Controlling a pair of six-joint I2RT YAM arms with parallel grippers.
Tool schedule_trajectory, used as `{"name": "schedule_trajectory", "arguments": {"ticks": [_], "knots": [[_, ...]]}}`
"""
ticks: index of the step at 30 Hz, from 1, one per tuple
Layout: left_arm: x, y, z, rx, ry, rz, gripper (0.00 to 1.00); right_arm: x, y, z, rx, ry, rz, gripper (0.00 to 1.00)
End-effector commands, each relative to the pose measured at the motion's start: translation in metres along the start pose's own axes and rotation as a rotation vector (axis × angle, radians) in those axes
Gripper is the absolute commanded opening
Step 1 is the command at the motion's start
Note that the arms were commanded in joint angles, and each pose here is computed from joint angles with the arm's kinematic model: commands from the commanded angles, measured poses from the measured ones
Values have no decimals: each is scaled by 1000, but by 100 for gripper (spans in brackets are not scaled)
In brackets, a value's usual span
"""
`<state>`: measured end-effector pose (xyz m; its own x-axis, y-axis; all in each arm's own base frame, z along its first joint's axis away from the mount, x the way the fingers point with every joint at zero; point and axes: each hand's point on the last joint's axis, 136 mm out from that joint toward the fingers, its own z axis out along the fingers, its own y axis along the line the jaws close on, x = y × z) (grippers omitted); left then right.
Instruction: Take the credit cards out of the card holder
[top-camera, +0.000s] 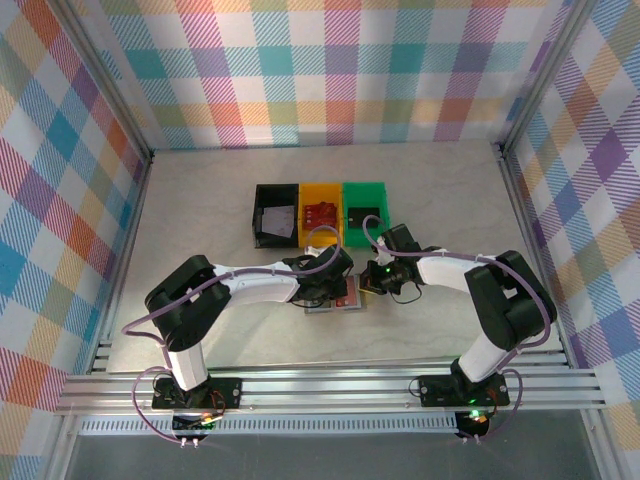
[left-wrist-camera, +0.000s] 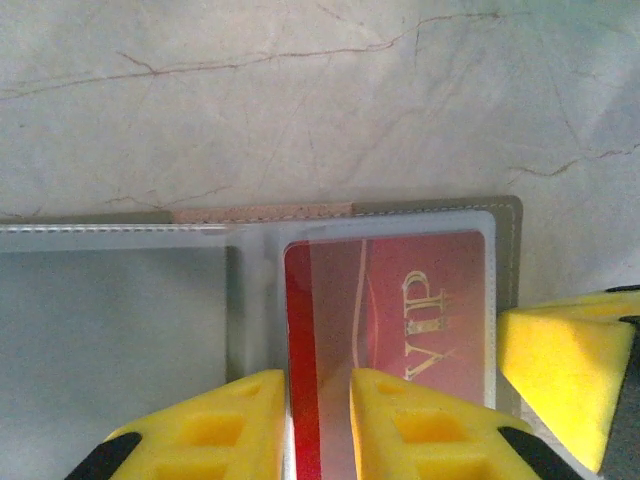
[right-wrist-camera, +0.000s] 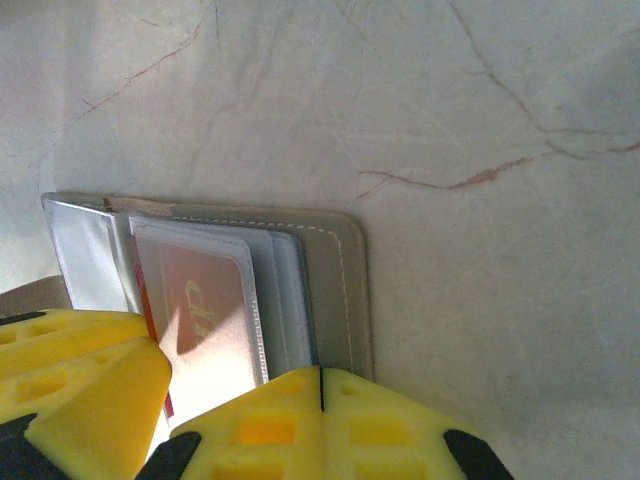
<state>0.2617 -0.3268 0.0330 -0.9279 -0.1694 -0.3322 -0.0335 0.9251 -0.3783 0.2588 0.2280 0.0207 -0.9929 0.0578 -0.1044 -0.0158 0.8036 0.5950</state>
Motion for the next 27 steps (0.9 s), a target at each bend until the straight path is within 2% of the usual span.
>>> {"name": "schedule_trajectory", "arguments": {"ticks": [1,15,21,27], "knots": [[-4,-10,-4,30,-31,-2,24,9,-2,6,-2,28,2,0],[-1,0,-6,6,-27,-1,19,9,-3,6,5,27,2,0],[1,4,-7,-7,-25,0,19,3,-6,-5,46,-28,-18,0],[2,7,-7,-15,-25,1,21,2,10,-13,-26,-52,-52,0]]}}
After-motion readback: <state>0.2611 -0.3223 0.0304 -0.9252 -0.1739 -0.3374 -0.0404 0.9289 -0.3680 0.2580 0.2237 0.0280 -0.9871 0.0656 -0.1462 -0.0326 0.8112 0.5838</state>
